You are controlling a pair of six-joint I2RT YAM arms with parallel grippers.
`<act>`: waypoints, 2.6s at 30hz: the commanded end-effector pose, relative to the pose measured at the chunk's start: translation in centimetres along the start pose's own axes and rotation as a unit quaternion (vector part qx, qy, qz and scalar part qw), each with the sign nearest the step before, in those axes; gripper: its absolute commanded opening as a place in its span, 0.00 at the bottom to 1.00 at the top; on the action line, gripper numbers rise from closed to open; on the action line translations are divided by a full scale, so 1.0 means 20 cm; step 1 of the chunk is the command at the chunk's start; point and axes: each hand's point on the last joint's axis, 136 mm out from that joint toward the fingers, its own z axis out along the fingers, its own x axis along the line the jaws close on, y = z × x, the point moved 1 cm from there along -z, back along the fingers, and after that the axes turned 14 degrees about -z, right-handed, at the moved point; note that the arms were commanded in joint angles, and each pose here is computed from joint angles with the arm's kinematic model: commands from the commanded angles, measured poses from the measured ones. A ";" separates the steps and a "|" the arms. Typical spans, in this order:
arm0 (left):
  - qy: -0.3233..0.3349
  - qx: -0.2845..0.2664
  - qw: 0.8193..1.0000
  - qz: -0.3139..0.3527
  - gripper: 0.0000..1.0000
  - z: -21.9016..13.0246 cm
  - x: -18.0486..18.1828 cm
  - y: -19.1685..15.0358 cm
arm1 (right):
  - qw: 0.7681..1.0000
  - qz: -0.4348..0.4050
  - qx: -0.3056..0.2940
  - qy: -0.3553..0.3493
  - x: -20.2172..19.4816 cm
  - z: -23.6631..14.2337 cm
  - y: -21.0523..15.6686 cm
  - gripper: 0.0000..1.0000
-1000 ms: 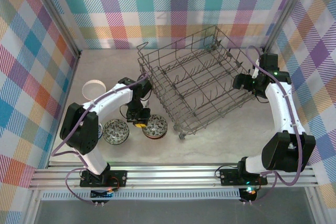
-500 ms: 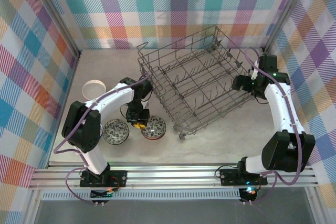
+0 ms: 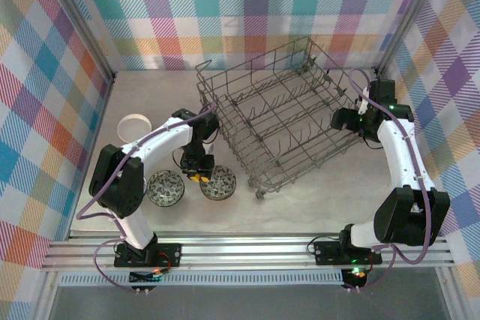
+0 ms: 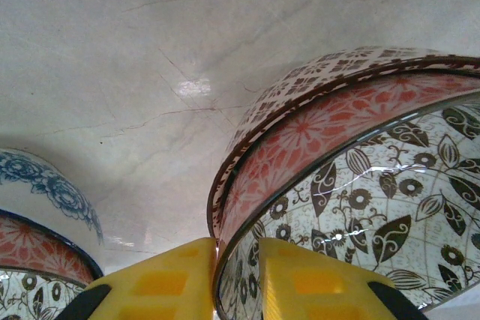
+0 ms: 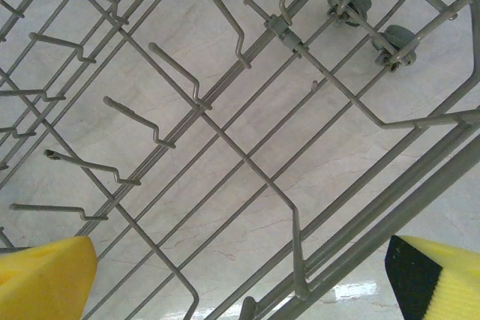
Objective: Load the bowls into the dish rack
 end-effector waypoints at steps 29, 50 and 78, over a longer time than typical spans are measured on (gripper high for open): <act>-0.057 -0.023 0.998 0.031 0.00 -0.15 -0.08 -0.03 | 1.000 -0.013 -0.014 0.020 0.04 -0.03 0.01 0.99; -0.120 -0.093 0.988 0.013 0.00 -0.43 0.05 -0.01 | 0.992 -0.030 -0.066 0.103 0.21 -0.17 0.12 0.97; -0.223 -0.302 0.927 -0.011 0.00 -1.32 0.04 0.33 | 0.892 -0.293 -0.145 0.312 1.40 -0.63 0.40 0.85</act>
